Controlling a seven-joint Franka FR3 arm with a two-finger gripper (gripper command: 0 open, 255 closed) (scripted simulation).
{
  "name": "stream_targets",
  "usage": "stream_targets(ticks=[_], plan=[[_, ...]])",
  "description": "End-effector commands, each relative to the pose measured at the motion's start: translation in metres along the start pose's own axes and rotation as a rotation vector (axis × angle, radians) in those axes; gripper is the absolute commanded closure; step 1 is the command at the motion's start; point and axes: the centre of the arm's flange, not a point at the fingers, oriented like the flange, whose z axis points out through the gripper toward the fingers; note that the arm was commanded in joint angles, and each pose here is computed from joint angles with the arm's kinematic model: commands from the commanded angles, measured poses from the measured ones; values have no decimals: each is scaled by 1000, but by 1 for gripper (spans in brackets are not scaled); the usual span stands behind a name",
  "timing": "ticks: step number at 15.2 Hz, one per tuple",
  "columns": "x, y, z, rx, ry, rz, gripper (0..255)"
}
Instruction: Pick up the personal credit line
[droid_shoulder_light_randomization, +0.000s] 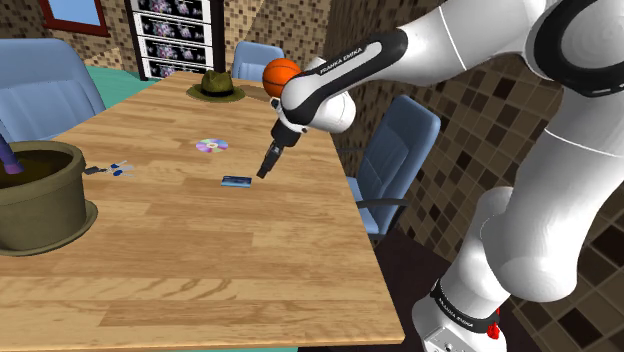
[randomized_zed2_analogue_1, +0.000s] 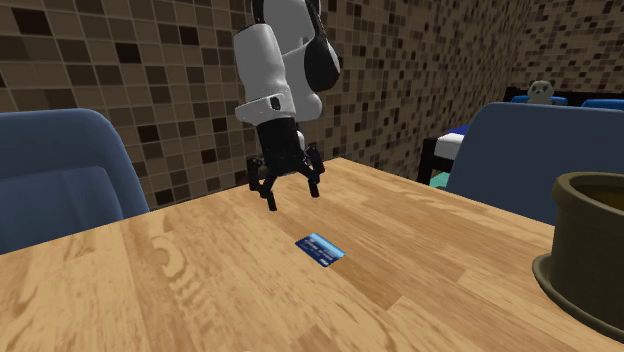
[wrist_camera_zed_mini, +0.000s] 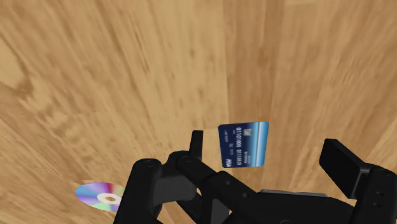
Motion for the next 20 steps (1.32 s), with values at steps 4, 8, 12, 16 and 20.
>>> stream_targets(ticks=[4,8,12,16,20], plan=[[43,2,32,29,101,-106,0],[71,-1,50,46,162,-170,0],[63,0,69,46,162,-170,0],[55,0,86,46,162,-170,0],[55,0,86,46,162,-170,255]])
